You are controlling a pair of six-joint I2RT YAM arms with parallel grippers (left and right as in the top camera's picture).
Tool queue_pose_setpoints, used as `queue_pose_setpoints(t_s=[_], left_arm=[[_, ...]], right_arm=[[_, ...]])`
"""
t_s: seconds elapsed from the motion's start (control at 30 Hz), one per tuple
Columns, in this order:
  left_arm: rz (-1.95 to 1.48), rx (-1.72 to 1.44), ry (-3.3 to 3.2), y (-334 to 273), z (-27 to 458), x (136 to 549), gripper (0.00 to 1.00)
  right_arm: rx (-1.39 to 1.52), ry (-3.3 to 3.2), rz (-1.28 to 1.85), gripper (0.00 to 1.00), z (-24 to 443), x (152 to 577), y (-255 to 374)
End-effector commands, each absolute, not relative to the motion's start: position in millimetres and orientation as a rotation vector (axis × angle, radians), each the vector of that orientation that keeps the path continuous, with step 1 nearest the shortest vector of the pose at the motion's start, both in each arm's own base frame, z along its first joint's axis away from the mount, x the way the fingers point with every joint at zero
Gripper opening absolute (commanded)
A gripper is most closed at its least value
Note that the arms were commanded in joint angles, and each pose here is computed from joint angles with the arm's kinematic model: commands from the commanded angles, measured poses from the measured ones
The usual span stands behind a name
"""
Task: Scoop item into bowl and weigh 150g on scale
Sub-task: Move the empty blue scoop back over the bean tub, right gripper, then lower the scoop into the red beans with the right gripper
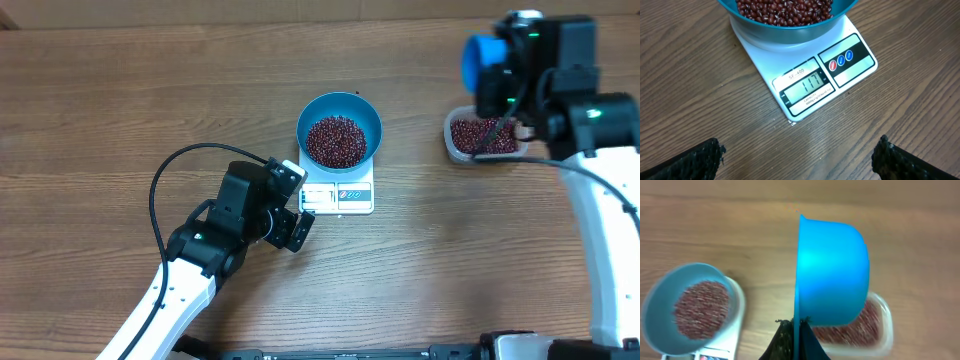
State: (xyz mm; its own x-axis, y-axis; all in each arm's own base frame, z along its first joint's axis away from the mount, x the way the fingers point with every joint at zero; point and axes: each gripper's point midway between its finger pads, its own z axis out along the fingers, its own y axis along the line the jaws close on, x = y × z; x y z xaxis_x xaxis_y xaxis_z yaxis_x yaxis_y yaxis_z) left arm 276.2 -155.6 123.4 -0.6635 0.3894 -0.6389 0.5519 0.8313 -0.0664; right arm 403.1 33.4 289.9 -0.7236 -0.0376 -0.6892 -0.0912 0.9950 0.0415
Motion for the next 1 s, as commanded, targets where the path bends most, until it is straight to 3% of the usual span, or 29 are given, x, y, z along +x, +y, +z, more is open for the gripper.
queue_pose_setpoints(t_s=[0.0,0.57,0.97], left_arm=[[-0.345,0.670,2.378,-157,124,276,0.99],[-0.345,0.670,2.378,-157,124,276,1.00],[-0.345,0.670,2.378,-157,124,276,0.99]], right_arm=[[-0.025,2.406,0.087,0.04,290,398,3],[0.007,2.797,-0.068,0.04,174,400,-42],[0.019,2.861,-0.106,0.04,137,412,-49]])
